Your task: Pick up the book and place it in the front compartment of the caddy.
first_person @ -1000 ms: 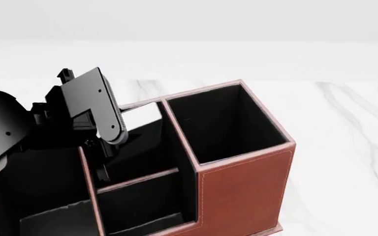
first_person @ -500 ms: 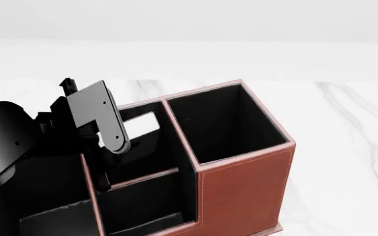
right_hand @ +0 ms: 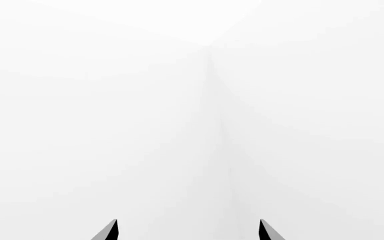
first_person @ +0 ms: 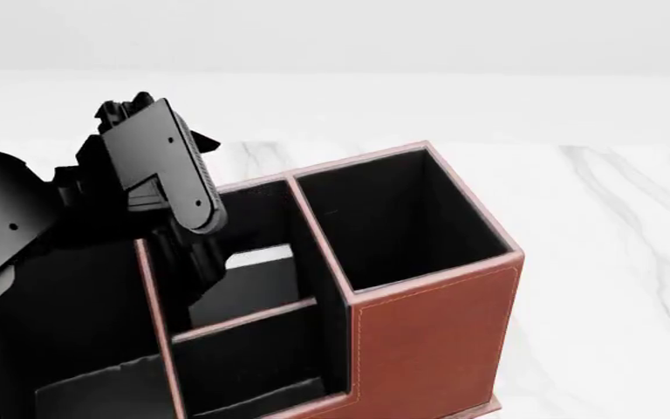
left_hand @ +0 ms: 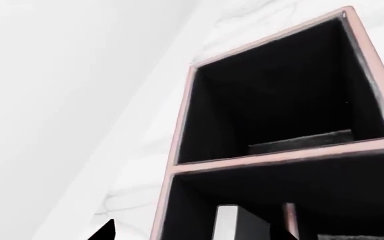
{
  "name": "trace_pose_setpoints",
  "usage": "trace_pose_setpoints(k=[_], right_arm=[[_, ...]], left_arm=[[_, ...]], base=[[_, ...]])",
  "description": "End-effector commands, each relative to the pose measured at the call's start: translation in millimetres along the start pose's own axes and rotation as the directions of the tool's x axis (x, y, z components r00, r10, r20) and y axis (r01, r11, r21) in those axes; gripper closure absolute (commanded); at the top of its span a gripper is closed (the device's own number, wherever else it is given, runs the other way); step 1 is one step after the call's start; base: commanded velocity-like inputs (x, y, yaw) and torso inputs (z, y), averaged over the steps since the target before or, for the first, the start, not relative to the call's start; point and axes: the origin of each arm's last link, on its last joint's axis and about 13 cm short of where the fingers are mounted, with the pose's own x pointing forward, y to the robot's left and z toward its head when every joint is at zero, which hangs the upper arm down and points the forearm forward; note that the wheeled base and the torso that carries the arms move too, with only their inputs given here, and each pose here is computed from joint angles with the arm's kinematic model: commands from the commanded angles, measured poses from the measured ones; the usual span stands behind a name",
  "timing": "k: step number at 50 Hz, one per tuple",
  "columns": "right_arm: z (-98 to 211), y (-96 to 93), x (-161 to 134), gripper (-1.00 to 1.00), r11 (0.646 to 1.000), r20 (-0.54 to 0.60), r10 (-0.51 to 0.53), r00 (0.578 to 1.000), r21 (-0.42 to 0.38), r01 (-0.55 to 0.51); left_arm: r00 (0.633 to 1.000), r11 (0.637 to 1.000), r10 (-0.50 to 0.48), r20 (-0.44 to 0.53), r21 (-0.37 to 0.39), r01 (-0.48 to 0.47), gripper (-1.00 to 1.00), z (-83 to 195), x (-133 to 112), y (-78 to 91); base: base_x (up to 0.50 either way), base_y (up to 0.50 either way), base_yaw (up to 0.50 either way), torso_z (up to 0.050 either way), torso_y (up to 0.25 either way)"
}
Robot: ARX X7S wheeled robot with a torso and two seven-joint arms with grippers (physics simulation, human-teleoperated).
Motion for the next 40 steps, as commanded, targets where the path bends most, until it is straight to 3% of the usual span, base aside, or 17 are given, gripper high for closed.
trace_pose_setpoints(k=[1,7,12,18,30,40], right_arm=[[0,0.6,1,-1.0,1.0,-0.001,0.002,1.0,-0.001,-0.002],[0,1.0,1,-1.0,1.0,-0.001,0.003,1.0,0.001,-0.003],[1,0.6,2,-1.0,1.0,0.0,0.002,1.0,0.001,-0.002],[2,0.7,2,-1.0,1.0,0.002,0.005,1.0,0.002,-0.005],[0,10.5,9,-1.0,0.998,0.01,0.056,0.998,-0.014,-0.056],[9,24.2,18,-1.0,0.993,0.039,0.116,0.992,-0.016,-0.116]], left_arm=[[0.997,1.0,0.0,0.08,-0.024,0.002,-1.0,14,-13,3.4],[0.988,0.999,-0.004,0.157,-0.038,0.01,-1.0,25,-24,2.0],[0.952,0.996,0.005,0.305,-0.085,0.022,-1.0,43,-41,-6.2],[0.911,0.993,0.063,0.407,-0.117,-0.016,-1.0,52,-53,-16.8],[0.798,0.97,0.217,0.562,-0.215,-0.112,-1.0,66,-83,-37.5],[0.669,0.929,0.358,0.651,-0.318,-0.187,-1.0,83,-102,-49.2]], base=[[0.0,0.0,0.0,0.0,0.0],[0.0,0.0,0.0,0.0,0.0],[0.0,0.0,0.0,0.002,0.0],[0.0,0.0,0.0,0.0,0.0],[0.0,0.0,0.0,0.0,0.0],[0.0,0.0,0.0,0.0,0.0]])
